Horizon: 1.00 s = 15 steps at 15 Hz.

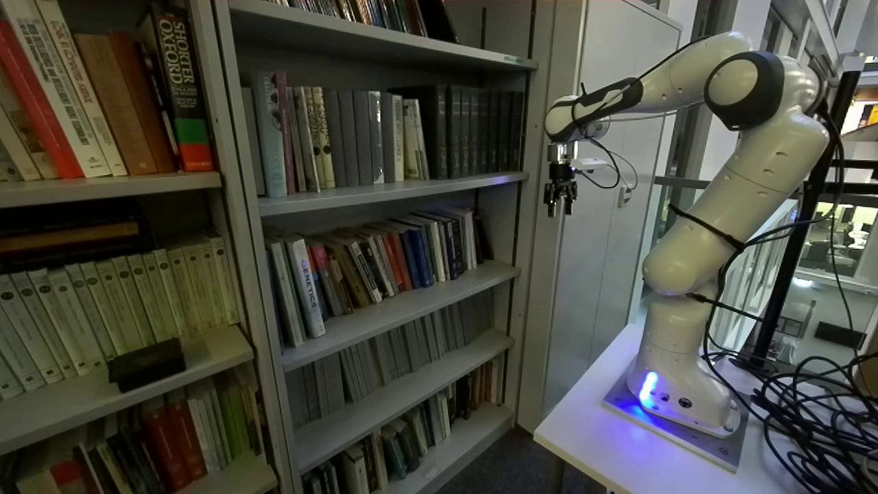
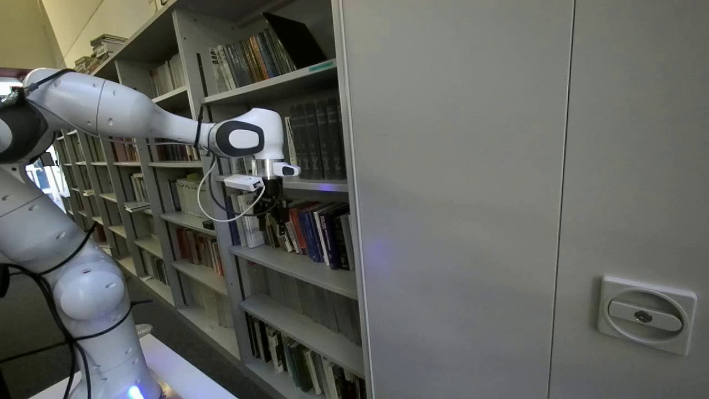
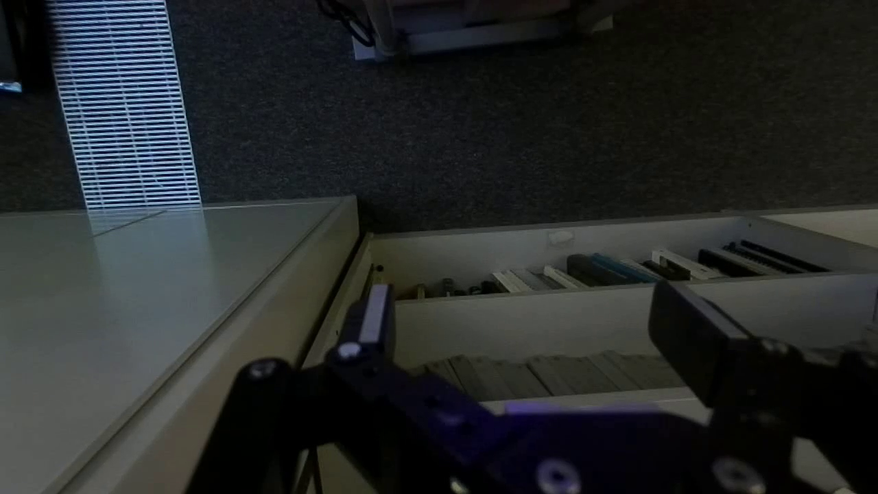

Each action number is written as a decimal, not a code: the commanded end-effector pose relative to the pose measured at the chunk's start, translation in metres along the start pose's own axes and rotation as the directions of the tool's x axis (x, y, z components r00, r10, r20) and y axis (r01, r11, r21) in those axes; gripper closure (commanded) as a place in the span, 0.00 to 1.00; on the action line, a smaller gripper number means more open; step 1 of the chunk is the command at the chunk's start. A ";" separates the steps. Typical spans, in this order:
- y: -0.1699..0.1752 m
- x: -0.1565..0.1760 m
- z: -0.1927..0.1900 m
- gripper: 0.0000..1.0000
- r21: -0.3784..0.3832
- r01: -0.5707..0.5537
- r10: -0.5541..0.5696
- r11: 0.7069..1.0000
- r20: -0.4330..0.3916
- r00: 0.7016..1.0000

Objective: Move the thin white book to the right

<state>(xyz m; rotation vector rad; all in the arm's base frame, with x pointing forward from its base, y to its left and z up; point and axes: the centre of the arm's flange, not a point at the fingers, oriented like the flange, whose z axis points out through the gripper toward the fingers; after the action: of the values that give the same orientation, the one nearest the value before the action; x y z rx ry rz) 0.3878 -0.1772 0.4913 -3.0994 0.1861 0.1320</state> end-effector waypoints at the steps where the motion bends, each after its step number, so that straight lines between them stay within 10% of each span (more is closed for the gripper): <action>1: 0.000 0.000 0.000 0.00 0.000 0.000 0.000 1.000 0.000 1.000; 15: 0.013 0.001 -0.006 0.00 0.029 -0.052 0.052 0.998 -0.021 0.998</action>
<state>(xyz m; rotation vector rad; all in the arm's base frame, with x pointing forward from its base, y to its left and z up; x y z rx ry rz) 0.3873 -0.1785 0.4913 -3.0955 0.2000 0.1300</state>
